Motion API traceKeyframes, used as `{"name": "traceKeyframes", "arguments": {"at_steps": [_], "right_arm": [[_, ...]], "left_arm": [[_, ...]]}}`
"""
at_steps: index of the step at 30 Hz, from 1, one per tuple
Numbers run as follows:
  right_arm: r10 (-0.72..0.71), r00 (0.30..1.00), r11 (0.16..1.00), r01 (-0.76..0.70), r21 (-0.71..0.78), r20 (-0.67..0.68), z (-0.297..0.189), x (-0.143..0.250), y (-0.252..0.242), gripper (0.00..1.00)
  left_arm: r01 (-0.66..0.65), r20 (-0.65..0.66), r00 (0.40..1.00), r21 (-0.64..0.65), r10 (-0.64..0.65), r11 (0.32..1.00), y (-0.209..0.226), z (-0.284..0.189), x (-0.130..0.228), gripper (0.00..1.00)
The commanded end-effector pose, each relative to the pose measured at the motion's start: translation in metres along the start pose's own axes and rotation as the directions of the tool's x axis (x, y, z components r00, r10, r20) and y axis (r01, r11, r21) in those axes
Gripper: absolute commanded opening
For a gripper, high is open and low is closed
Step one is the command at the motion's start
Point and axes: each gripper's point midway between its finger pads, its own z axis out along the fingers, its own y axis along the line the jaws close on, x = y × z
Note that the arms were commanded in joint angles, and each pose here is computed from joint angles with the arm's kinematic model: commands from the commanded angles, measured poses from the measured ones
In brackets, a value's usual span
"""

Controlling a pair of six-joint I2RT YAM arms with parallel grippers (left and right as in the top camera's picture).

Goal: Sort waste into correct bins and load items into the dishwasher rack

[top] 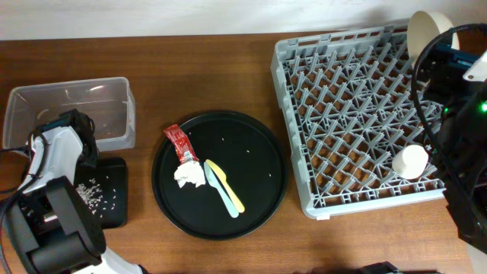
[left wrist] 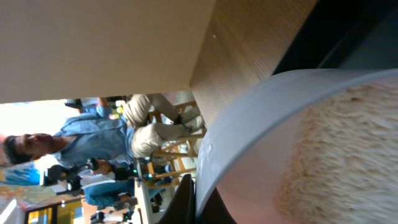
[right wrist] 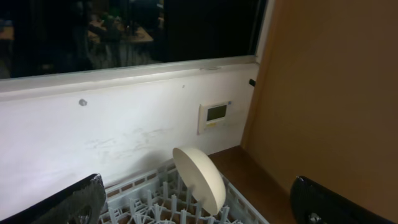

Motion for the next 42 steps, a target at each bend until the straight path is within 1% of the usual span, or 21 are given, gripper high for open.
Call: {"name": "traceKeyframes", "arguments": {"at_steps": [1, 2, 4, 6, 7, 8, 10, 16, 20, 23, 25, 27, 29, 30, 31, 32, 34, 38, 42], "right_arm": [[0.008, 1.0, 0.998, -0.009, 0.063, 0.006, 0.001, -0.002, -0.011, 0.98], [0.008, 1.0, 0.998, -0.009, 0.062, 0.006, 0.001, -0.002, -0.011, 0.98], [0.009, 1.0, 0.998, -0.009, 0.062, 0.007, 0.001, -0.002, -0.011, 0.98], [0.008, 1.0, 0.998, -0.009, 0.063, 0.007, 0.001, -0.002, -0.011, 0.98], [0.009, 1.0, 0.998, -0.01, 0.062, 0.008, 0.001, -0.002, -0.011, 0.98], [0.01, 1.0, 0.998, -0.011, 0.063, 0.01, 0.001, -0.002, -0.011, 0.98], [0.01, 1.0, 0.998, -0.011, 0.063, 0.009, 0.001, -0.002, -0.011, 0.98], [0.013, 1.0, 0.998, -0.013, 0.067, 0.012, 0.0, -0.003, -0.012, 0.98], [0.016, 1.0, 0.998, -0.017, 0.066, 0.016, 0.0, -0.004, -0.013, 0.98], [0.016, 1.0, 0.998, -0.017, 0.066, 0.016, 0.0, -0.004, -0.012, 0.98], [0.018, 1.0, 0.998, -0.019, 0.066, 0.019, 0.0, -0.005, -0.013, 0.98], [0.016, 1.0, 0.998, -0.017, 0.066, 0.016, 0.0, -0.004, -0.013, 0.98], [0.019, 1.0, 0.998, -0.02, 0.066, 0.019, 0.0, -0.005, -0.012, 0.98], [0.02, 1.0, 0.998, -0.022, 0.065, 0.022, 0.0, -0.006, -0.012, 0.98], [0.021, 1.0, 0.998, -0.022, 0.065, 0.022, 0.0, -0.006, -0.012, 0.98], [0.02, 1.0, 0.998, -0.022, 0.067, 0.022, 0.0, -0.006, -0.013, 0.98], [0.022, 0.999, 0.997, -0.024, 0.074, 0.025, 0.0, -0.006, -0.014, 0.98], [0.025, 0.999, 0.997, -0.027, 0.074, 0.028, 0.0, -0.007, -0.014, 0.98], [0.025, 0.999, 0.997, -0.027, 0.074, 0.028, 0.0, -0.007, -0.014, 0.98]], "left_arm": [[-0.048, 0.002, 0.999, -0.01, 0.048, 0.999, 0.0, 0.0, 0.0, 0.0], [-0.073, 0.013, 0.997, 0.007, 0.073, 0.997, -0.005, -0.005, -0.001, 0.0], [-0.086, 0.049, 0.995, -0.026, 0.087, 0.996, -0.004, -0.011, -0.007, 0.0], [-0.166, 0.085, 0.982, -0.039, 0.169, 0.985, -0.009, -0.022, -0.013, 0.0], [-0.163, 0.109, 0.98, -0.044, 0.167, 0.986, -0.011, -0.029, -0.015, 0.0], [-0.166, 0.127, 0.976, -0.078, 0.175, 0.983, -0.01, -0.032, -0.02, 0.0], [-0.287, 0.131, 0.941, -0.182, 0.313, 0.94, -0.003, -0.036, -0.028, 0.0], [-0.274, 0.163, 0.938, -0.199, 0.307, 0.941, -0.004, -0.045, -0.033, 0.0], [-0.283, 0.159, 0.938, -0.16, 0.308, 0.946, -0.011, -0.044, -0.03, 0.0], [-0.314, 0.181, 0.923, -0.159, 0.341, 0.936, -0.016, -0.053, -0.031, 0.0], [-0.34, 0.175, 0.91, -0.199, 0.375, 0.919, -0.015, -0.053, -0.032, 0.0], [-0.424, 0.138, 0.874, -0.252, 0.466, 0.87, -0.01, -0.05, -0.035, 0.0], [-0.418, 0.181, 0.867, -0.242, 0.464, 0.876, -0.017, -0.062, -0.037, 0.0], [-0.424, 0.181, 0.862, -0.258, 0.474, 0.868, -0.016, -0.064, -0.039, 0.0], [-0.441, 0.172, 0.849, -0.289, 0.499, 0.85, -0.013, -0.065, -0.041, 0.0], [-0.428, 0.169, 0.847, -0.345, 0.504, 0.835, -0.003, -0.07, -0.044, 0.0], [-0.396, 0.182, 0.856, -0.373, 0.485, 0.839, 0.002, -0.075, -0.048, 0.0], [-0.409, 0.186, 0.842, -0.391, 0.506, 0.825, 0.003, -0.082, -0.047, 0.0], [-0.405, 0.216, 0.832, -0.393, 0.511, 0.826, -0.001, -0.092, -0.048, 0.0]]}}
